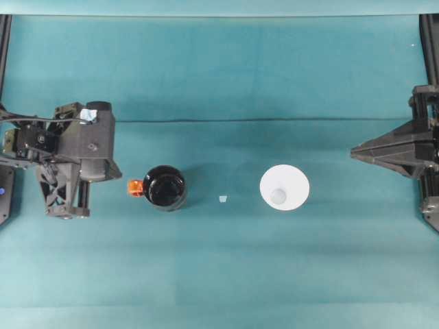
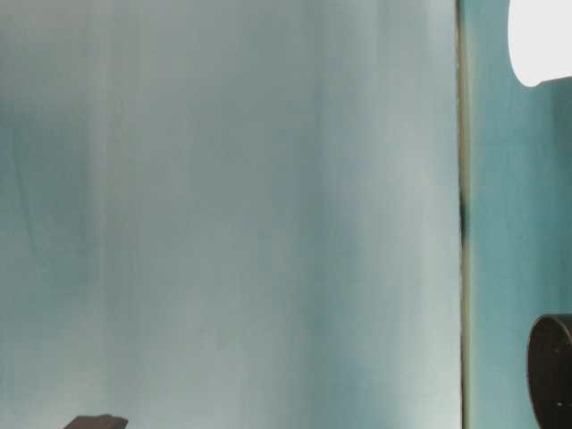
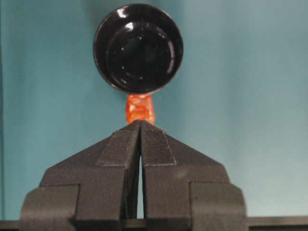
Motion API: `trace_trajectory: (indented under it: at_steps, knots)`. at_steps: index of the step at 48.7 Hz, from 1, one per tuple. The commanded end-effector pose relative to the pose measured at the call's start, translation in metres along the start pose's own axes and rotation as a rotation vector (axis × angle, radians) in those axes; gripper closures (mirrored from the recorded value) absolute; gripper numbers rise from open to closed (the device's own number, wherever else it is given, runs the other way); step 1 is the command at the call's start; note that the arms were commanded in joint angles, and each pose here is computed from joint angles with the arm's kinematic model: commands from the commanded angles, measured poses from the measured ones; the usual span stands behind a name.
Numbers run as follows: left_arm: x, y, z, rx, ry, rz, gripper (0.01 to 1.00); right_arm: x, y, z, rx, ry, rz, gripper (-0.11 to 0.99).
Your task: Put the paper cup into the moved red handle cup holder.
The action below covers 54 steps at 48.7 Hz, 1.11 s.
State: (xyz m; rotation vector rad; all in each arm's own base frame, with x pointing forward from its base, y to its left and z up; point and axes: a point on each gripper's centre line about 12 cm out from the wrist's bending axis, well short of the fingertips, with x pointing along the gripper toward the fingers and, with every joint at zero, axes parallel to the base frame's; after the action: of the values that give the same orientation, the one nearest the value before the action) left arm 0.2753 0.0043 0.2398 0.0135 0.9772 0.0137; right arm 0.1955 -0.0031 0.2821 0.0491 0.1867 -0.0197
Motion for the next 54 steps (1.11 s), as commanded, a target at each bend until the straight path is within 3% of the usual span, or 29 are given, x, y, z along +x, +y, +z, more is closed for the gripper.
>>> trace_trajectory:
  at_steps: [1,11,13,17,26,30,41,47,54]
  knots:
    - [-0.004,0.0013,0.008,-0.005,-0.024,0.004,0.98,0.0,0.0002,0.01,0.013,-0.025,0.0,0.98]
    - [0.001,0.0016,0.006,-0.011,-0.005,0.005,0.975,0.0,0.0002,0.009,0.013,-0.02,0.0,0.98]
    - [0.003,0.002,0.005,-0.013,0.005,0.005,0.93,0.0,-0.0001,0.009,0.013,-0.015,-0.002,0.98]
    - [0.009,0.0019,0.002,-0.018,0.025,0.005,0.759,0.0,-0.0002,0.008,0.017,-0.006,-0.002,0.98]
    - [0.016,0.0001,0.003,-0.015,0.037,0.002,0.203,0.0,-0.0002,0.006,0.05,0.009,-0.003,0.98]
    - [0.019,0.0,0.003,-0.012,0.038,0.001,0.05,0.0,-0.0002,0.006,0.05,0.009,-0.003,0.98]
    - [0.031,-0.0002,-0.002,-0.015,0.066,0.001,0.047,0.0,-0.0011,0.006,0.051,0.009,-0.007,0.98]
    - [0.052,0.0006,-0.014,-0.018,0.107,0.002,0.047,0.0,-0.0018,0.005,0.05,0.01,-0.01,0.98]
    - [0.068,0.0003,-0.018,-0.02,0.106,0.001,0.048,0.0,-0.0021,0.006,0.05,0.01,-0.012,0.98]
